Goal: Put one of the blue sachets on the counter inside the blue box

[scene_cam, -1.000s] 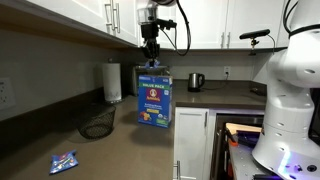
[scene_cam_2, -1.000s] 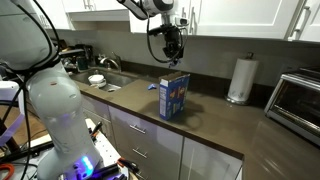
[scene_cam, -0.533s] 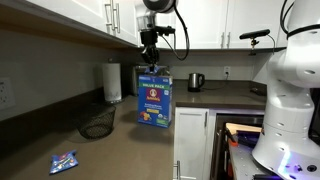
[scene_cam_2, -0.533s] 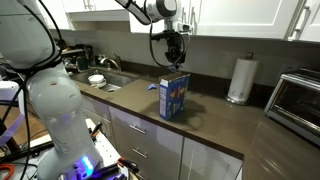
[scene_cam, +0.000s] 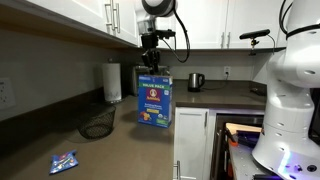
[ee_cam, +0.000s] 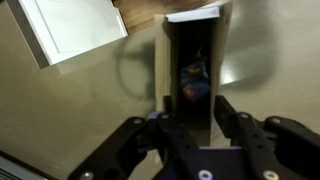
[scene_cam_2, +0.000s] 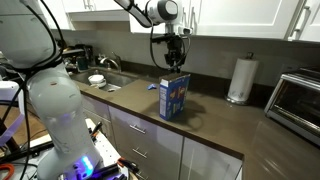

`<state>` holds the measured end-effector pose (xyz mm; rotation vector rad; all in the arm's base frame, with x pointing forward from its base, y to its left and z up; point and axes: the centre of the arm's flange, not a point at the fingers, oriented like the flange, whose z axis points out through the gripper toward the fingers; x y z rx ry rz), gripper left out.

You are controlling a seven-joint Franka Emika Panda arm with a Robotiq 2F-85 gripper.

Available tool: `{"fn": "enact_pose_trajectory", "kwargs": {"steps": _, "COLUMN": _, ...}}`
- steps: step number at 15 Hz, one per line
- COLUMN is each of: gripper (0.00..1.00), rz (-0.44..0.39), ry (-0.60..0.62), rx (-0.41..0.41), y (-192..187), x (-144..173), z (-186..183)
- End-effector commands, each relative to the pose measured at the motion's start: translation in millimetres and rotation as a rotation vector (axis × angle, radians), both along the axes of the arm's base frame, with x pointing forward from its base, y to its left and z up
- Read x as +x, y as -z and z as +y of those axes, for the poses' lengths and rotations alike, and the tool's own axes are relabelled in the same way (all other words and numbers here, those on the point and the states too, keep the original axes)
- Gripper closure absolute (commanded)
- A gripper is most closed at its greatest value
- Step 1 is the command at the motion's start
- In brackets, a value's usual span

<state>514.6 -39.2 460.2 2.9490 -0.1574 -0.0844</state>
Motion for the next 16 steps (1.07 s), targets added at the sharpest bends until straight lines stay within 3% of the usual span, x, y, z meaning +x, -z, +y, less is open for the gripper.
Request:
{"fn": "enact_pose_trajectory", "kwargs": {"steps": 1, "gripper": 0.23, "rz": -0.001, "ry": -0.005, "rx": -0.024, "y": -6.4, "x": -8.8, "z": 4.5}}
{"fn": "enact_pose_trajectory", "kwargs": {"steps": 5, "gripper": 0.0, "rz": -0.006, "ry": -0.017, "rx": -0.021, "y": -13.3, "x": -13.3, "z": 10.1}}
{"fn": "enact_pose_trajectory", "kwargs": {"steps": 16, "gripper": 0.0, "rz": -0.046, "ry": -0.117, "rx": 0.008, "y": -33.3, "x": -31.2, "z": 43.7}}
